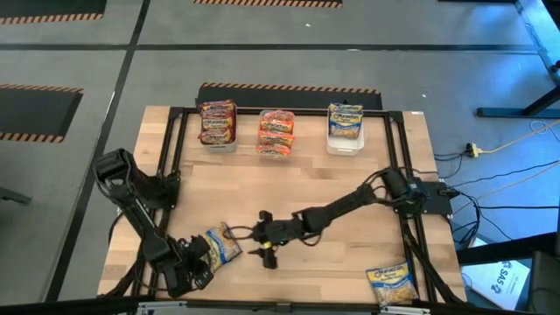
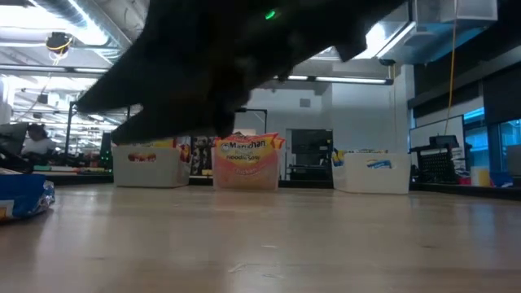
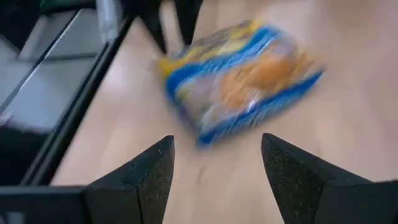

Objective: Sort Maruchan noodles
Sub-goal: Put the left blue noodle into the white bin

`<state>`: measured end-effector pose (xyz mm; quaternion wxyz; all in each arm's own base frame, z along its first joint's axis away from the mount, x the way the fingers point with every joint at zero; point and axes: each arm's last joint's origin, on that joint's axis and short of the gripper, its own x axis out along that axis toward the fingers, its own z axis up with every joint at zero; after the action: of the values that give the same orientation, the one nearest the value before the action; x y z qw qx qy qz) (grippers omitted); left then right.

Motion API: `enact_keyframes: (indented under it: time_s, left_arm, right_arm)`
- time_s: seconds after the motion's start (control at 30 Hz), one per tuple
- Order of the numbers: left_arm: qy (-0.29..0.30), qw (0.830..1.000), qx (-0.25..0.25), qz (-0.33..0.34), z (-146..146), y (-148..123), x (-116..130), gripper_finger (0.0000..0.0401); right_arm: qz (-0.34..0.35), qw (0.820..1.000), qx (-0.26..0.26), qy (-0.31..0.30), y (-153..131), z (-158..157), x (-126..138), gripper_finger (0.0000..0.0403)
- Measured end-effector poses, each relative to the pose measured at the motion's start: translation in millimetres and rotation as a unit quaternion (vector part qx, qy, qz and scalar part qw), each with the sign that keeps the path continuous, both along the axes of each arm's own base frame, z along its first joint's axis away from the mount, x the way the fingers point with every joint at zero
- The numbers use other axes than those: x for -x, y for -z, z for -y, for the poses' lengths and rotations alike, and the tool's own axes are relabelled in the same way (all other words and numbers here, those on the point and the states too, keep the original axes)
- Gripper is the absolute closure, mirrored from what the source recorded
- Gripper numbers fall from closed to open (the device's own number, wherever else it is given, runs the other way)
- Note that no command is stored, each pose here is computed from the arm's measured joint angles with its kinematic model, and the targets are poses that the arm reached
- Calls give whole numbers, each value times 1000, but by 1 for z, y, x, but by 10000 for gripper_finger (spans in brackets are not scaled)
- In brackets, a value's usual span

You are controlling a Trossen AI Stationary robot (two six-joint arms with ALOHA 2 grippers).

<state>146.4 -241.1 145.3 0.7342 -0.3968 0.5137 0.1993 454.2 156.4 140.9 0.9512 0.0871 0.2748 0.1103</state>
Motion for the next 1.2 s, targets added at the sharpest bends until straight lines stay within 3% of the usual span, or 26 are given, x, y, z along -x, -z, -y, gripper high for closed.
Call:
enact_keyframes:
  time_s: [0.2,0.43,0.7,0.97,1.2]
  left_arm:
    - [-17,999,-36,-18,-6,10,-6,255]
    - [-5,997,-82,4,-16,11,-15,255]
    - [33,992,-119,-20,-28,12,-25,255]
    - [54,985,-159,-28,-44,13,-38,255]
    - [65,976,-207,2,-58,14,-54,255]
  right_arm:
    - [2,999,17,46,21,13,-26,176]
    - [-19,995,51,80,55,11,-29,176]
    - [-11,996,72,56,55,-10,-23,176]
    - [14,998,53,9,49,-53,-11,176]
    - [17,999,35,16,48,-58,-10,176]
